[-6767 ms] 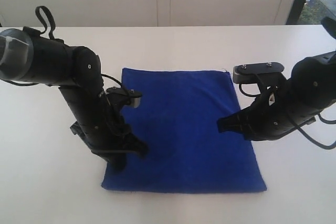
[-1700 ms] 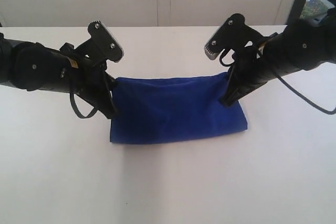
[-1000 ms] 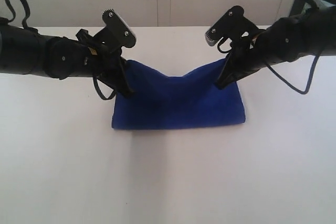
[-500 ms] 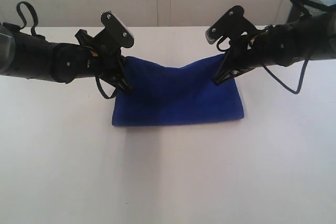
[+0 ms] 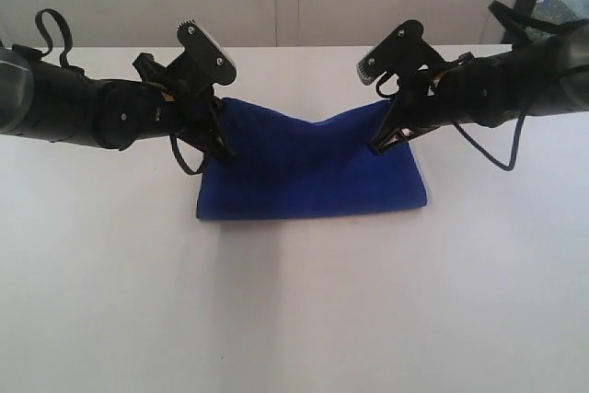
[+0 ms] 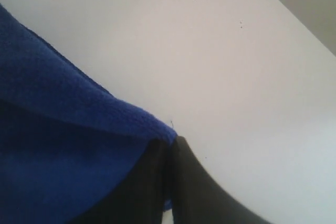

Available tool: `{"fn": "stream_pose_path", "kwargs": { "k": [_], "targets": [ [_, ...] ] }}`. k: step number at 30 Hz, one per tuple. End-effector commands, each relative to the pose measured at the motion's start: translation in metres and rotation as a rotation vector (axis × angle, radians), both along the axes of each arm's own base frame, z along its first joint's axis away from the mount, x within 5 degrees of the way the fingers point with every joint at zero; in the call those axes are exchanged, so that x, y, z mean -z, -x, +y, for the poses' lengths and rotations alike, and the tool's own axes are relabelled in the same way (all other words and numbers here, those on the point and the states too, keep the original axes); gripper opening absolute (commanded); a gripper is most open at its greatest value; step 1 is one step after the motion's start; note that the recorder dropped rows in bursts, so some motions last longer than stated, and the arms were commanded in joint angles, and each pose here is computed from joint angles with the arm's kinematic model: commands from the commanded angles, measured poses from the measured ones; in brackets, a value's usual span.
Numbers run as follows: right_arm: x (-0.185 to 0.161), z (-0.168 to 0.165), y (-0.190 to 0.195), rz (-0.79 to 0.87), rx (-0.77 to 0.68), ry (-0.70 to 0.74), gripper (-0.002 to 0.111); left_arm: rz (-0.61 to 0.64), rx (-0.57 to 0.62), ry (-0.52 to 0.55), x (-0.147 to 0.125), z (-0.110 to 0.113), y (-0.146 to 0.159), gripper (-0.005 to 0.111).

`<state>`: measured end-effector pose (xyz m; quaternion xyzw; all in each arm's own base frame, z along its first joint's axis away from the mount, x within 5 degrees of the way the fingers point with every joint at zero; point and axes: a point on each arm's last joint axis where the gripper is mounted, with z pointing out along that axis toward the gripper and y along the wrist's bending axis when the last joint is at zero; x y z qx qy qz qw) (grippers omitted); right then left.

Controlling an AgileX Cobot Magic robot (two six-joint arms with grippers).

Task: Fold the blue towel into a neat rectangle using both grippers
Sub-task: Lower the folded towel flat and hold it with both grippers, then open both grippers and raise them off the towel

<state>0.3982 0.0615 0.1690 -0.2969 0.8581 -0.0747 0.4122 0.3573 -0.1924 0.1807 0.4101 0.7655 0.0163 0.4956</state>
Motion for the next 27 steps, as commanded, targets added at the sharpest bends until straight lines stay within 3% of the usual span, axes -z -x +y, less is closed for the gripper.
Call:
{"fn": "stream_pose_path", "kwargs": {
  "k": [1,5,9,18,22,27],
  "targets": [
    [-0.003,-0.002,-0.002,-0.024,0.004,-0.005,0.012,0.020,-0.009,0.008,-0.001,0.001,0.000,0.027],
    [-0.003,-0.002,-0.002,-0.024,0.004,-0.005,0.029,0.026,-0.008,0.005,0.000,0.001,0.000,0.046],
    [-0.003,-0.002,-0.002,-0.026,0.004,-0.005,0.042,0.026,-0.008,0.005,0.000,0.001,0.000,0.051],
    [-0.008,-0.004,-0.001,-0.022,0.055,-0.058,0.040,0.051,0.002,-0.020,0.002,0.001,0.002,0.051],
    [-0.016,-0.017,0.004,0.042,0.188,-0.160,0.027,0.116,-0.046,0.031,-0.001,0.004,0.005,0.038],
    [-0.030,-0.031,0.015,0.152,0.275,-0.178,0.002,0.177,-0.125,0.144,-0.019,0.010,0.005,0.003]
  ]
}}
